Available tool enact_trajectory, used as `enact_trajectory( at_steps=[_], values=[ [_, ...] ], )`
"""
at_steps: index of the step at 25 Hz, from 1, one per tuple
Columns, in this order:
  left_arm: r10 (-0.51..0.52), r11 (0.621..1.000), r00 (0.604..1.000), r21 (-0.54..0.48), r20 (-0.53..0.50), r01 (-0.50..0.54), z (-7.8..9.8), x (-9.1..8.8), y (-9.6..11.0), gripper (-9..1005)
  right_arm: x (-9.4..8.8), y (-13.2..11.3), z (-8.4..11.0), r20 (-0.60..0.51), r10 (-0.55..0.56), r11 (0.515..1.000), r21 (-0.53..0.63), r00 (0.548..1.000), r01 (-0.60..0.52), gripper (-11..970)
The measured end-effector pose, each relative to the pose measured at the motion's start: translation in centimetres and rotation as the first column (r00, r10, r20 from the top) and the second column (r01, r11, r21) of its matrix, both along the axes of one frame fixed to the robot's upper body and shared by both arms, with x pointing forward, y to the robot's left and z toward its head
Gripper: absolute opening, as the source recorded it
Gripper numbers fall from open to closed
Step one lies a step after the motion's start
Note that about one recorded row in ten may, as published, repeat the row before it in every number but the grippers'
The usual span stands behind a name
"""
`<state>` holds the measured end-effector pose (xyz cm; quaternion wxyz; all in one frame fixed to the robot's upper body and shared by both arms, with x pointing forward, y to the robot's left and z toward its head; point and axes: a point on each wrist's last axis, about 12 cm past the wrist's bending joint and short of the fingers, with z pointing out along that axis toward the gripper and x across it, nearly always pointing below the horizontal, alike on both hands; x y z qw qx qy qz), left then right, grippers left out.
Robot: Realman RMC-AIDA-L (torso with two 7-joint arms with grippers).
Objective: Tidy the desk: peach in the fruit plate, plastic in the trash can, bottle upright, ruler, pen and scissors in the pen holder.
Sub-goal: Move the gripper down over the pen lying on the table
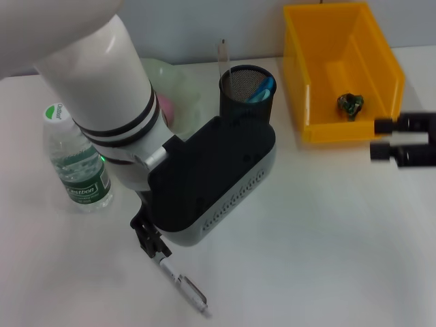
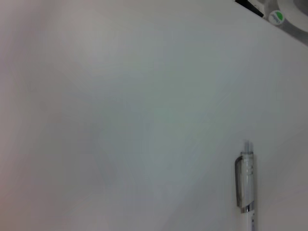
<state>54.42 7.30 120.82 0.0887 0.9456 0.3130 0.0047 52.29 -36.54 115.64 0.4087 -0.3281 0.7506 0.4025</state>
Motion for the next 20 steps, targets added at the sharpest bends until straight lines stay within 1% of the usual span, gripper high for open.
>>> enact_trajectory(
  at_steps=[1,2,4,10,13,14,16,17,20],
  values=[
    [0.0,1.0,1.0,0.005,-0.001,0.0,-0.1,0.0,0.0,846,0.0,0.0,0.8,-0.064,0.041,0.997,-0.065,0.997,-0.045,699],
    [0.0,1.0,1.0,0.005,-0.001,0.0,-0.1,0.0,0.0,846,0.0,0.0,0.8,-0.064,0.041,0.997,-0.065,0.997,-0.045,699],
    [0.005,1.0,1.0,0.017,-0.007,-0.005,-0.3,0.0,-0.1,846,0.2,0.1,1.4,-0.126,0.074,0.988,-0.127,0.989,-0.09,699],
    [-0.022,0.999,1.0,0.046,-0.008,0.023,-0.7,-0.2,-0.2,846,0.9,0.3,1.6,-0.132,0.081,0.984,-0.15,0.988,-0.101,698],
    [-0.057,0.996,0.998,0.074,-0.016,0.058,-1.3,-0.3,0.0,846,1.2,0.6,1.7,-0.132,0.088,0.983,-0.151,0.987,-0.108,698],
    [-0.084,0.992,0.996,0.089,-0.015,0.085,-1.9,-0.1,0.1,846,1.4,0.9,1.7,-0.135,0.095,0.981,-0.156,0.986,-0.115,697],
    [-0.096,0.991,0.995,0.094,-0.014,0.097,-2.1,-0.1,0.2,847,1.6,1.1,1.7,-0.142,0.096,0.981,-0.155,0.985,-0.118,697],
    [-0.126,0.986,0.992,0.106,-0.018,0.127,-2.7,0.2,0.4,847,1.7,1.2,1.7,-0.144,0.095,0.981,-0.153,0.985,-0.117,697],
    [-0.15,0.982,0.989,0.109,-0.016,0.151,-3.1,0.5,0.5,847,1.9,1.3,1.4,-0.147,0.085,0.983,-0.147,0.985,-0.107,697]
  ],
)
